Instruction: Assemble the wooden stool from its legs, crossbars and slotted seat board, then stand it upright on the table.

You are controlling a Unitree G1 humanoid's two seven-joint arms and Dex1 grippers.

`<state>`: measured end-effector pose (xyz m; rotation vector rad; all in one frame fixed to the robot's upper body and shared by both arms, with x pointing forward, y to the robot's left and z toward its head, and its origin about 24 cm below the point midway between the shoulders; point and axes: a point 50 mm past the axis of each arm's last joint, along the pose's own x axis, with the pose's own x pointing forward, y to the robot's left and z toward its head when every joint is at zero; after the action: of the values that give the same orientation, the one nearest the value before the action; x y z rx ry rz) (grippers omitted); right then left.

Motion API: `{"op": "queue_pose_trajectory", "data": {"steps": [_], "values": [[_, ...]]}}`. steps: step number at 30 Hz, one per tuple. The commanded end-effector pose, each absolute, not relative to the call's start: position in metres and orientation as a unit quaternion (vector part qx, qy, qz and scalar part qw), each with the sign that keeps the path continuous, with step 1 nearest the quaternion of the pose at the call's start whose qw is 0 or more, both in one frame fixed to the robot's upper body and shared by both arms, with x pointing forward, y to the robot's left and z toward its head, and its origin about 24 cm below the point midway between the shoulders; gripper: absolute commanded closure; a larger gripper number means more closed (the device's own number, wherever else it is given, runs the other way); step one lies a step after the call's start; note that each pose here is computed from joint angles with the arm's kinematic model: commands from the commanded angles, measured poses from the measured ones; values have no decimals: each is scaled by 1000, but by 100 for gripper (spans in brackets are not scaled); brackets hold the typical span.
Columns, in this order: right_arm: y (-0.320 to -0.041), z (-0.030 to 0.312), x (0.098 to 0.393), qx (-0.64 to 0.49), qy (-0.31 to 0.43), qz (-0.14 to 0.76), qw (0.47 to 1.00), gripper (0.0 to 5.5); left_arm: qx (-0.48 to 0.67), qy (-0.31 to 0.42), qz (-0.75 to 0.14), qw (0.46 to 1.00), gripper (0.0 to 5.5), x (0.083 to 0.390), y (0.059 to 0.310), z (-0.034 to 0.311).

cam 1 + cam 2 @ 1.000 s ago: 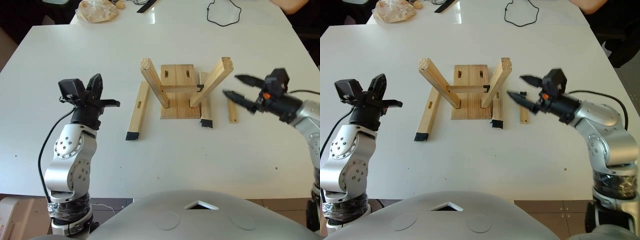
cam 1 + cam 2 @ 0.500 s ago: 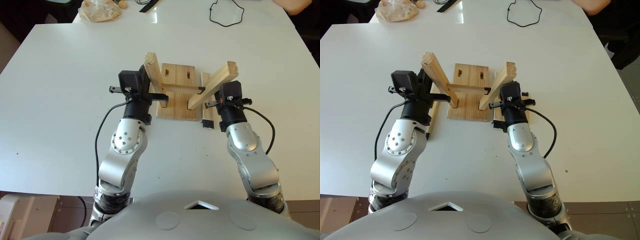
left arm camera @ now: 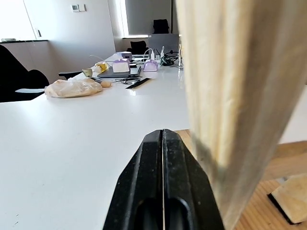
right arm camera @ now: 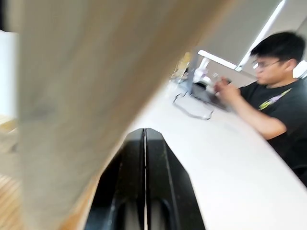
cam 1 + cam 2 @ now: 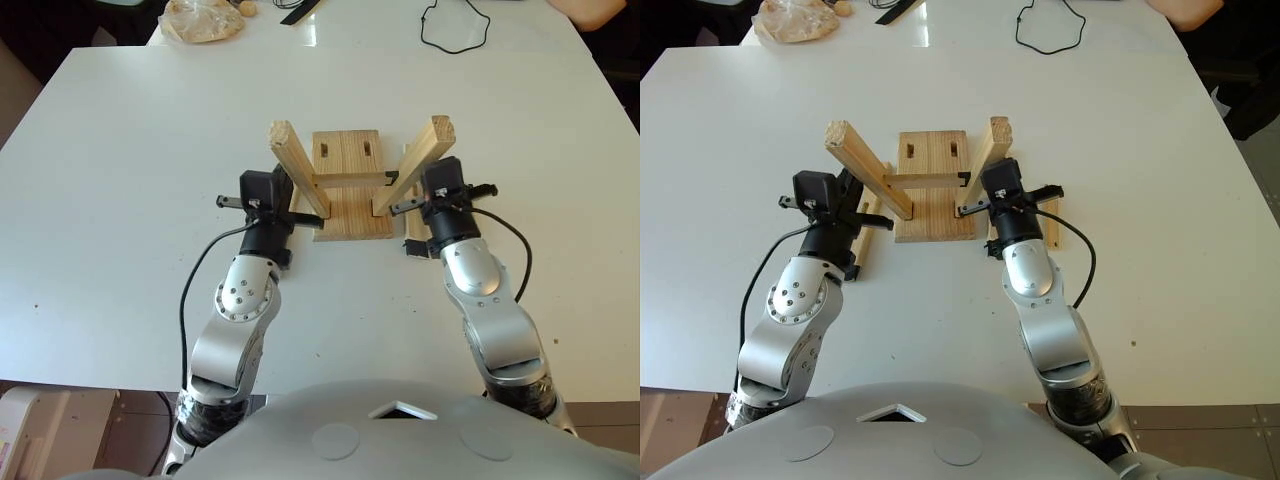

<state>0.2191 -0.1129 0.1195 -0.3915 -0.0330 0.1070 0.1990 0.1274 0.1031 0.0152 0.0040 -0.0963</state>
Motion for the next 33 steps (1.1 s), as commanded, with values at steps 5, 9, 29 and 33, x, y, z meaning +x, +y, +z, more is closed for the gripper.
{"op": "queue_pose_trajectory", "data": {"steps": [5, 9, 29, 33], "values": [[-171, 138, 202, -226, -39, -115, 967, 546, 94, -23, 214, 972, 550, 176, 213, 121], [-153, 148, 207, -206, -70, -96, 971, 546, 82, -46, 122, 988, 550, 183, 181, 132], [-128, 142, 232, -219, -63, 101, 968, 546, 56, 14, -188, 980, 550, 196, 107, 121], [-185, 150, 262, -47, -15, 31, 998, 546, 34, 7, -144, 989, 550, 204, 149, 132]]}}
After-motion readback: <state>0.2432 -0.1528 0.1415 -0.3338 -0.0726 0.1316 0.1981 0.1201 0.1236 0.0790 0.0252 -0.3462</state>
